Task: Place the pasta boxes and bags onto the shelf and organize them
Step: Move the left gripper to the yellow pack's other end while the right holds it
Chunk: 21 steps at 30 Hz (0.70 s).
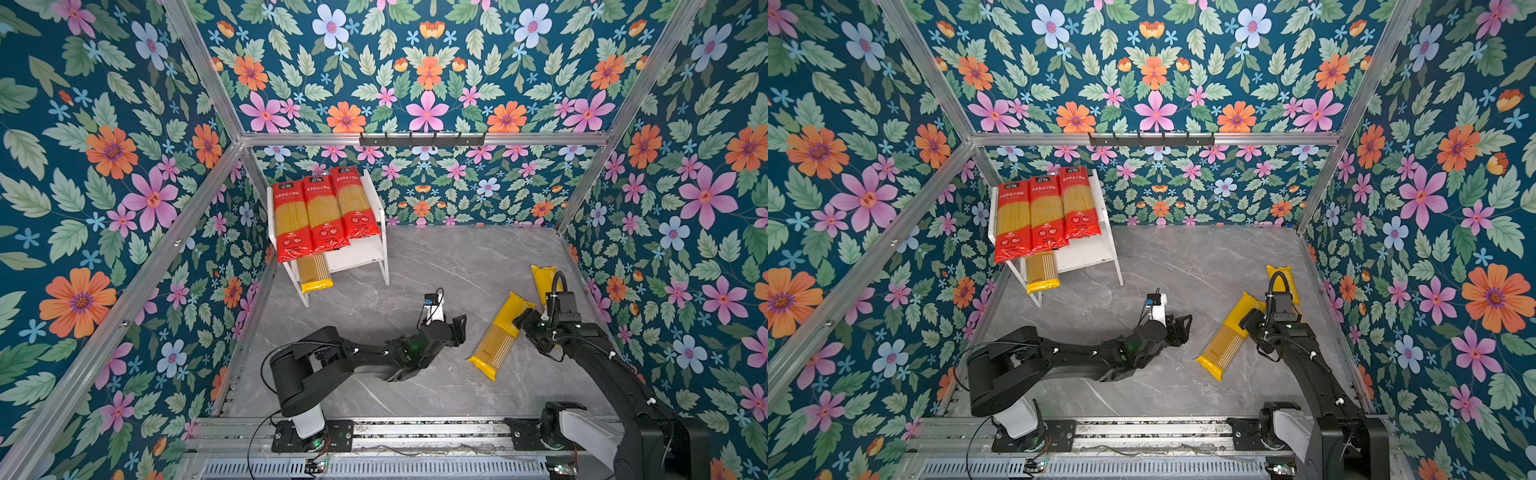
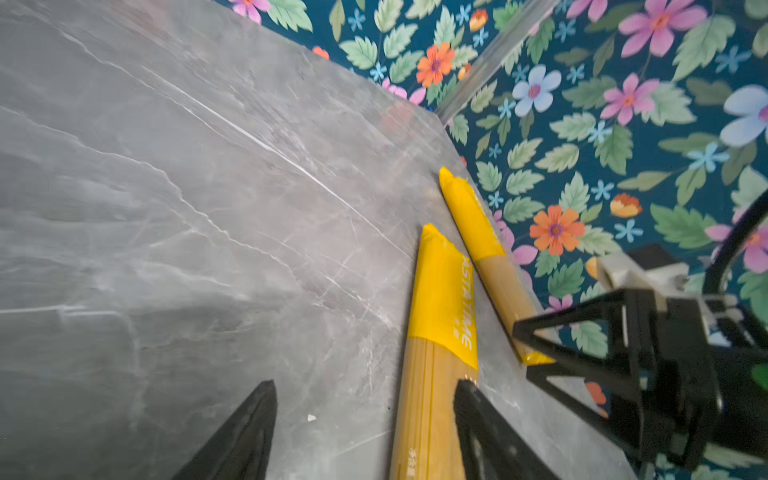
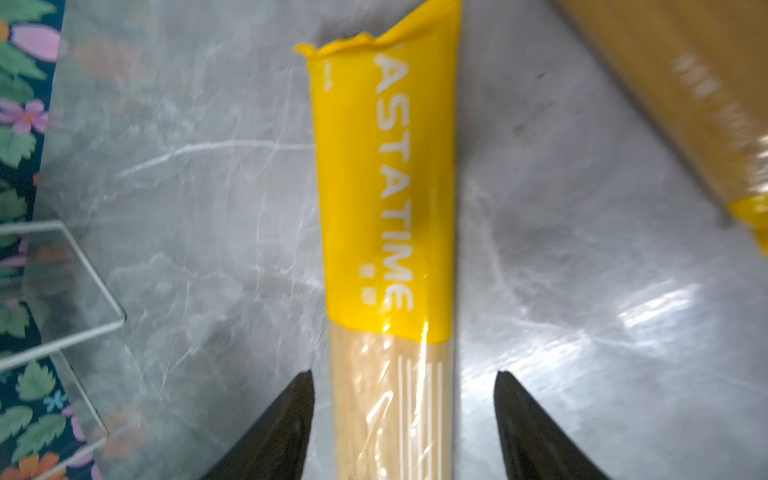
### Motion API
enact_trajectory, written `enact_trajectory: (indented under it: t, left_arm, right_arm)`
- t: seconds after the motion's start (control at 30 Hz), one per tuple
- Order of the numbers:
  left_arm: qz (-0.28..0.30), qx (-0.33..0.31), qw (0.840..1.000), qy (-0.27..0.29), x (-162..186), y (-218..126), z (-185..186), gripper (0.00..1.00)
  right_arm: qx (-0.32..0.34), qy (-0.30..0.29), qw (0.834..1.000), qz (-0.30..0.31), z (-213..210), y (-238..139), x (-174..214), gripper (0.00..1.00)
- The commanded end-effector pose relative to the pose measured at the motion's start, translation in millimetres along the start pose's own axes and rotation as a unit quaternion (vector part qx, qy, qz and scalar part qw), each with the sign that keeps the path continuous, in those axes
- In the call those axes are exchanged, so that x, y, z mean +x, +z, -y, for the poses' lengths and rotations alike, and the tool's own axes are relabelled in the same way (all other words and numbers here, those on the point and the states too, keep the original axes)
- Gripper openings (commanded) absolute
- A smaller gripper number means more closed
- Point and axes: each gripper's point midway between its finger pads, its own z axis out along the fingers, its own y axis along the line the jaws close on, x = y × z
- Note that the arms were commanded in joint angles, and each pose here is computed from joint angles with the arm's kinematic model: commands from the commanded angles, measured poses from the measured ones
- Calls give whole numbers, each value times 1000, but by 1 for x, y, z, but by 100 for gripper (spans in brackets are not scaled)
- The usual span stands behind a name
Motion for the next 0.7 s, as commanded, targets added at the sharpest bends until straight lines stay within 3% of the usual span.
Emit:
enact_trajectory:
  t: [0.0,0.4,0.67]
  left_arm:
    - [-40,15,999,17,21,9,8,70]
    - [-40,15,999,11,26,5,2,71]
    - [-27,12,1000,4,21,-2,-5,71]
  right_arm:
    - [4,-2,1000,17,0,8,-14,70]
    - [10,5,1000,-12,0,54,-23,63]
    - [-7,-5,1000,-23,-2,59,-16,34]
